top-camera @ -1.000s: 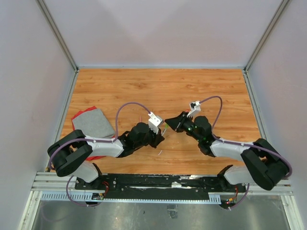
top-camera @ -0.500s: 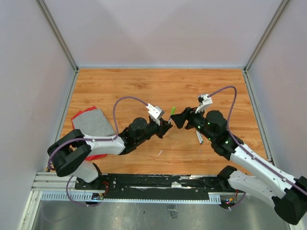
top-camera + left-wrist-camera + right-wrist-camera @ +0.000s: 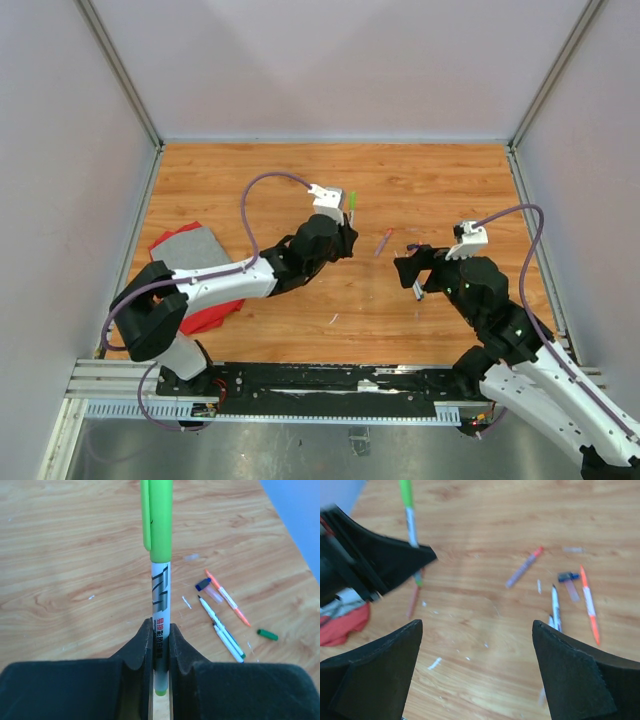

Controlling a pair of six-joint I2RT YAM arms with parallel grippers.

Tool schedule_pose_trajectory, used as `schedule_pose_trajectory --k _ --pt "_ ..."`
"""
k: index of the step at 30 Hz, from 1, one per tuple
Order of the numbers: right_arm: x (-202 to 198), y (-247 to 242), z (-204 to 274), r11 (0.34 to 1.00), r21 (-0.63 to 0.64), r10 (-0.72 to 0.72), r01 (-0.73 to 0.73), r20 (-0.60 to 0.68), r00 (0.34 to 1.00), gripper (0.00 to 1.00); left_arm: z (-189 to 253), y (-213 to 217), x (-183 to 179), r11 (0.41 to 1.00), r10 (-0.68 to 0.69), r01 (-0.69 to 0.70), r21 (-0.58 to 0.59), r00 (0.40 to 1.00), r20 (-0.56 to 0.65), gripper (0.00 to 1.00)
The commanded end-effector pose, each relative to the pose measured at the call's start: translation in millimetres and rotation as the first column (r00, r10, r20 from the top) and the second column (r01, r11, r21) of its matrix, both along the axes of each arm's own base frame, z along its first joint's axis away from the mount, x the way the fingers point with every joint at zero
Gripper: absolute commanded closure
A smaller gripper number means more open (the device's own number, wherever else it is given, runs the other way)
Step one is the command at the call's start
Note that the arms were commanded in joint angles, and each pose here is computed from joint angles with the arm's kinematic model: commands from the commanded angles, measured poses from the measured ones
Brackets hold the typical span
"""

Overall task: Insert the pens into the pen caps
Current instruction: Place the pen at the center of the board.

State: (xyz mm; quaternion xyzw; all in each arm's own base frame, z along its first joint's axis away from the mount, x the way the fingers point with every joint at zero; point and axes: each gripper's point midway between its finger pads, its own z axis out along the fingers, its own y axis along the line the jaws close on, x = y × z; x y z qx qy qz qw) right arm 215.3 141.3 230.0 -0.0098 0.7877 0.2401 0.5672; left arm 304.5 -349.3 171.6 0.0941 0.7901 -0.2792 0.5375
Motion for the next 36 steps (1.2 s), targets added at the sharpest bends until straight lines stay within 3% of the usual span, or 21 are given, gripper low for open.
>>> schedule_pose_trajectory --k 1,5,12,22,36 --pt "-8 -28 -28 0.987 -0.106 -0.131 0.118 -0.129 0.983 0.09 -51 32 2 0.959 0.242 -0.199 0.204 0.947 -0.213 1.0" --pt "-12 -28 -41 0.987 -0.114 -0.134 0.115 -0.175 0.976 0.08 -81 51 -6 0.911 0.363 -0.27 0.312 0.883 -0.298 0.99" --pt "-18 -25 -54 0.991 -0.097 -0.107 0.089 -0.199 0.974 0.08 -109 77 -12 0.833 0.509 -0.366 0.415 0.801 -0.316 0.99" --pt "-23 -24 -62 0.994 -0.085 -0.091 0.075 -0.215 0.972 0.09 -139 103 -14 0.781 0.572 -0.371 0.502 0.748 -0.337 0.94" --pt "-27 -21 -68 0.996 -0.065 -0.078 0.064 -0.237 0.968 0.09 -152 113 -21 0.761 0.595 -0.369 0.533 0.724 -0.349 0.71"
